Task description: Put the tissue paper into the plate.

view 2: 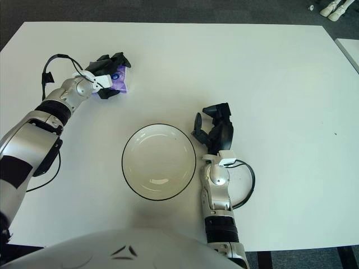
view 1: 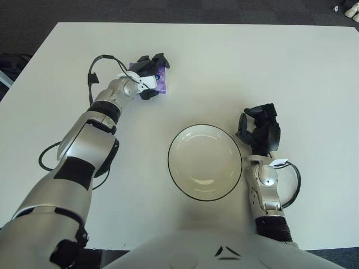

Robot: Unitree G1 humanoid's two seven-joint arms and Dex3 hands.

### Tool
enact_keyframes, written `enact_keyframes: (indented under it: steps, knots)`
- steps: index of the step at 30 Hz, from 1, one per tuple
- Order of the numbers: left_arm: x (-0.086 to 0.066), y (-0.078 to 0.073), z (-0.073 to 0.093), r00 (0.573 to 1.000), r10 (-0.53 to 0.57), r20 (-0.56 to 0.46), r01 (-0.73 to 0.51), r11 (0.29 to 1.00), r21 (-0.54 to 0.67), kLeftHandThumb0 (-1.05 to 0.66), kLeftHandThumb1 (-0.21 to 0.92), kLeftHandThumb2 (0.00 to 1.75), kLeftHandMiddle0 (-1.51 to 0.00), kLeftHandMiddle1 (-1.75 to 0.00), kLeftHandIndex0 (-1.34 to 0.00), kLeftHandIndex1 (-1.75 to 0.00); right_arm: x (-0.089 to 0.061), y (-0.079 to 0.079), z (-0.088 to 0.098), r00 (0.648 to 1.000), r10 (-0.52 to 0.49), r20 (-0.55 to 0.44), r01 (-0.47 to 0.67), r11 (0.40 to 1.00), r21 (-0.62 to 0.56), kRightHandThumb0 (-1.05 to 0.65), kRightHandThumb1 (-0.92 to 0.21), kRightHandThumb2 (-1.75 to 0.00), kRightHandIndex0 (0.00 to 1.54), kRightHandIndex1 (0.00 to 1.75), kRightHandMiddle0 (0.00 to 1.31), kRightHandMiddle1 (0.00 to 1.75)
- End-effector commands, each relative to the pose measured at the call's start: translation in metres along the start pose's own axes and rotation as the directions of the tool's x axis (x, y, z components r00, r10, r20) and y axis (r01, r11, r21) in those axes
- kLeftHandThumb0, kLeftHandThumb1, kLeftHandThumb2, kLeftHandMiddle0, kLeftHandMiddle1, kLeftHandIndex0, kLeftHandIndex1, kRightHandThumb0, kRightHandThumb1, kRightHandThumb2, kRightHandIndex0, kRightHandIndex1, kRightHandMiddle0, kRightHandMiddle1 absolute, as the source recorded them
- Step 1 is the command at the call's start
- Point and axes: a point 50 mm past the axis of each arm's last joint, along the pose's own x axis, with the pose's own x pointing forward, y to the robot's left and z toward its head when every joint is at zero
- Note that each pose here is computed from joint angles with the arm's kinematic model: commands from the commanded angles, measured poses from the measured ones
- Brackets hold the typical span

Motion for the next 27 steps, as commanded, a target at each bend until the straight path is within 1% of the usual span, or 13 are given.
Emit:
enact_keyframes:
  steps: [1,2,4,6,8,12,16,20,27]
  knots:
    - [-0.032,-0.082,-0.035,0.953,-0.258,-0.157,0.252,0.966,-0.059,0.17,0.05,1.62,-0.83,-1.75,-0.48,-1.72,-0.022,-0.011,-0.023,0.985,-0.074,-0.154,0.075,0.997,-0.004,-0.41,-0.53,-1.05,0.61,1.50,0.44,1.75]
    - [-0.032,-0.083,-0.036,0.955,-0.249,-0.162,0.241,0.968,-0.065,0.11,0.03,1.65,-0.85,-1.75,-0.52,-1.72,-0.022,-0.011,-0.023,0.985,-0.075,-0.154,0.075,0.997,-0.007,-0.42,-0.53,-1.06,0.61,1.50,0.44,1.75]
    - [-0.033,-0.083,-0.038,0.960,-0.221,-0.172,0.208,0.974,-0.088,0.06,-0.02,1.70,-0.88,-1.75,-0.59,-1.73,-0.022,-0.011,-0.023,0.985,-0.077,-0.153,0.076,0.997,-0.011,-0.42,-0.53,-1.06,0.61,1.50,0.44,1.75]
    - [-0.035,-0.084,-0.039,0.967,-0.174,-0.187,0.151,0.980,-0.132,0.03,-0.04,1.70,-0.90,-1.70,-0.63,-1.74,-0.022,-0.011,-0.023,0.985,-0.077,-0.153,0.075,0.997,-0.015,-0.42,-0.52,-1.07,0.61,1.51,0.45,1.75]
    - [-0.036,-0.085,-0.040,0.971,-0.126,-0.203,0.088,0.979,-0.184,0.01,-0.04,1.68,-0.93,-1.60,-0.65,-1.74,-0.022,-0.012,-0.023,0.985,-0.075,-0.155,0.073,0.997,-0.018,-0.42,-0.52,-1.07,0.61,1.51,0.45,1.75]
    - [-0.037,-0.086,-0.040,0.973,-0.065,-0.223,0.008,0.968,-0.251,0.00,-0.05,1.67,-0.95,-1.56,-0.66,-1.75,-0.022,-0.012,-0.024,0.985,-0.072,-0.157,0.070,0.997,-0.017,-0.42,-0.53,-1.06,0.61,1.51,0.45,1.75]
    - [-0.038,-0.087,-0.040,0.968,0.003,-0.250,-0.091,0.936,-0.341,0.00,-0.05,1.67,-0.96,-1.55,-0.66,-1.75,-0.022,-0.012,-0.024,0.984,-0.075,-0.159,0.074,0.997,-0.011,-0.42,-0.53,-1.06,0.60,1.51,0.44,1.75]
    - [-0.039,-0.087,-0.041,0.965,0.029,-0.262,-0.136,0.907,-0.400,0.00,-0.05,1.67,-0.96,-1.55,-0.66,-1.75,-0.022,-0.011,-0.024,0.985,-0.075,-0.156,0.075,0.997,-0.008,-0.41,-0.53,-1.05,0.60,1.52,0.44,1.75]
    - [-0.043,-0.085,-0.043,0.963,0.077,-0.260,-0.211,0.816,-0.539,0.00,-0.05,1.67,-0.95,-1.56,-0.65,-1.75,-0.021,-0.011,-0.024,0.986,-0.066,-0.156,0.067,0.998,-0.001,-0.41,-0.54,-1.05,0.61,1.53,0.44,1.75]
